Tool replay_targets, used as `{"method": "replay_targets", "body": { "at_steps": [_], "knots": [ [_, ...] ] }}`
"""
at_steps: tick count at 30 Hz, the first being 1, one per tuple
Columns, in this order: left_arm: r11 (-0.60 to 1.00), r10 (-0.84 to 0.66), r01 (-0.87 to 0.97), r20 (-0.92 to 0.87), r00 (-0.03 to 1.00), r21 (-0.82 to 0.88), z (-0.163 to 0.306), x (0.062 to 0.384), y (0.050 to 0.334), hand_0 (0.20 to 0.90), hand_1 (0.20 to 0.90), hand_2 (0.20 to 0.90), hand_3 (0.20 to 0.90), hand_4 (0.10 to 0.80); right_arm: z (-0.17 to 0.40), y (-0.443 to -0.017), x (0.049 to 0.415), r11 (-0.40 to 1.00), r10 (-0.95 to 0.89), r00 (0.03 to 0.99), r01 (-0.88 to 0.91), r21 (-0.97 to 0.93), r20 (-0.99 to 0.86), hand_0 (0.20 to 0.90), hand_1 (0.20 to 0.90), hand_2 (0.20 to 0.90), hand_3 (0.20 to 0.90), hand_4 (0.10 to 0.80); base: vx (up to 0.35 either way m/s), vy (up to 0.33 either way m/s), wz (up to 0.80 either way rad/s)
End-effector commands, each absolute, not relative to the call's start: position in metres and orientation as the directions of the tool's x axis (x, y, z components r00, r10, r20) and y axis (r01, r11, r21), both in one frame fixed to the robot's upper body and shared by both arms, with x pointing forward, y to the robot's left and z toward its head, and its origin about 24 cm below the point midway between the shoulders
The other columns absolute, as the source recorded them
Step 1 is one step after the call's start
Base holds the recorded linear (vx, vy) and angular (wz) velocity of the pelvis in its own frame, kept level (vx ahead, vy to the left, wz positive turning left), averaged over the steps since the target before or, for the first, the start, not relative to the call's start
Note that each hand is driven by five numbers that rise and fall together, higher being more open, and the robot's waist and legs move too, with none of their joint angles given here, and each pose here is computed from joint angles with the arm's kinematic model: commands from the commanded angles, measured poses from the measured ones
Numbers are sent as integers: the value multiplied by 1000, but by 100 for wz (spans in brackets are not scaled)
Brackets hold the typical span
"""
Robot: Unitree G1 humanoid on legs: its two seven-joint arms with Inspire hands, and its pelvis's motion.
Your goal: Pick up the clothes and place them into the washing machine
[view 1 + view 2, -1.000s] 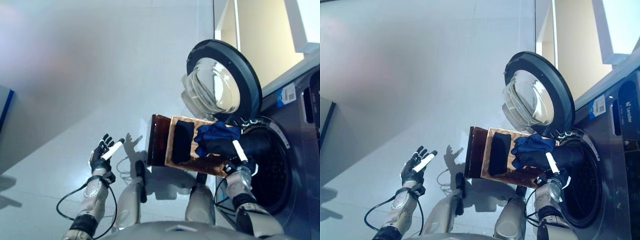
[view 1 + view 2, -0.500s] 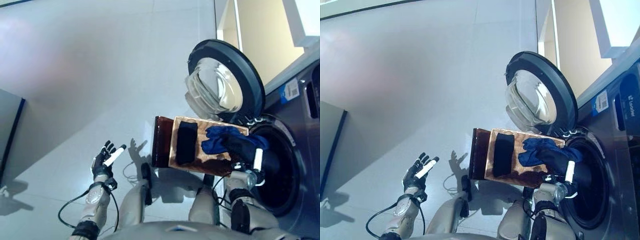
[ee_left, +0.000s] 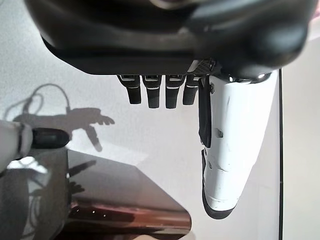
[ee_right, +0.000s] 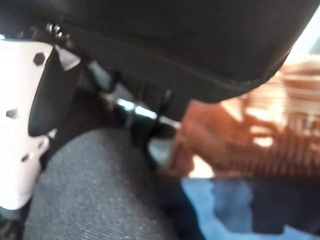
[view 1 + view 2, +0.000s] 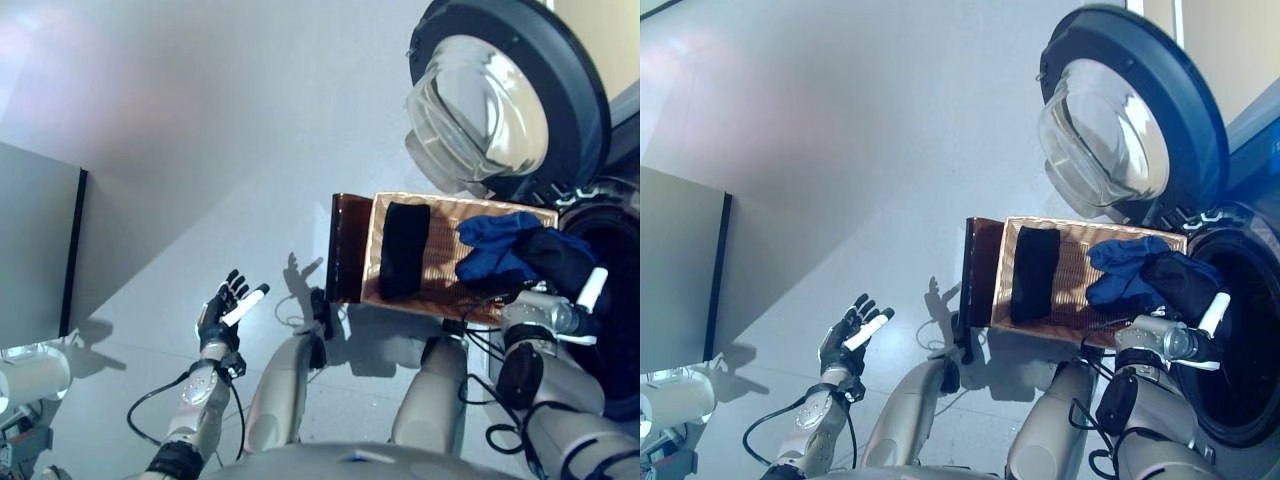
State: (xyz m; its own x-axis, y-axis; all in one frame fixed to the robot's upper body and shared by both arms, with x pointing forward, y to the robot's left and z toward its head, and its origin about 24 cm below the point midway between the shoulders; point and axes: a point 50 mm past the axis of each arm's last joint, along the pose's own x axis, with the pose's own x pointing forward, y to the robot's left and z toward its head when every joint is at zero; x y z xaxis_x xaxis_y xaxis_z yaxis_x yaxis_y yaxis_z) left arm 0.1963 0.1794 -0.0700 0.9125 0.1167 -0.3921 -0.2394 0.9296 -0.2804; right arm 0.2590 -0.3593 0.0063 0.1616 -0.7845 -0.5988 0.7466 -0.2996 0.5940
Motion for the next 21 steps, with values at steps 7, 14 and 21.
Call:
{"method": "replay_targets", "body": {
  "at_steps": [7, 14, 21],
  "knots": [
    [935, 167, -235, -255, 953, -267, -47, 205, 196, 900, 900, 900, 900, 800, 60, -402, 258, -198, -909, 106, 740, 643, -402, 200, 200, 200, 200, 300, 0, 15, -4],
    [934, 174, -245, -264, 949, -261, -49, 203, 198, 900, 900, 900, 900, 800, 91, -418, 258, -207, -935, 68, 694, 690, -349, 200, 200, 200, 200, 300, 4, 3, -4],
    [944, 174, -240, -276, 945, -228, -50, 204, 199, 900, 900, 900, 900, 800, 117, -452, 231, -360, -911, -79, 631, 687, -405, 200, 200, 200, 200, 300, 0, -1, 1]
  ]
}}
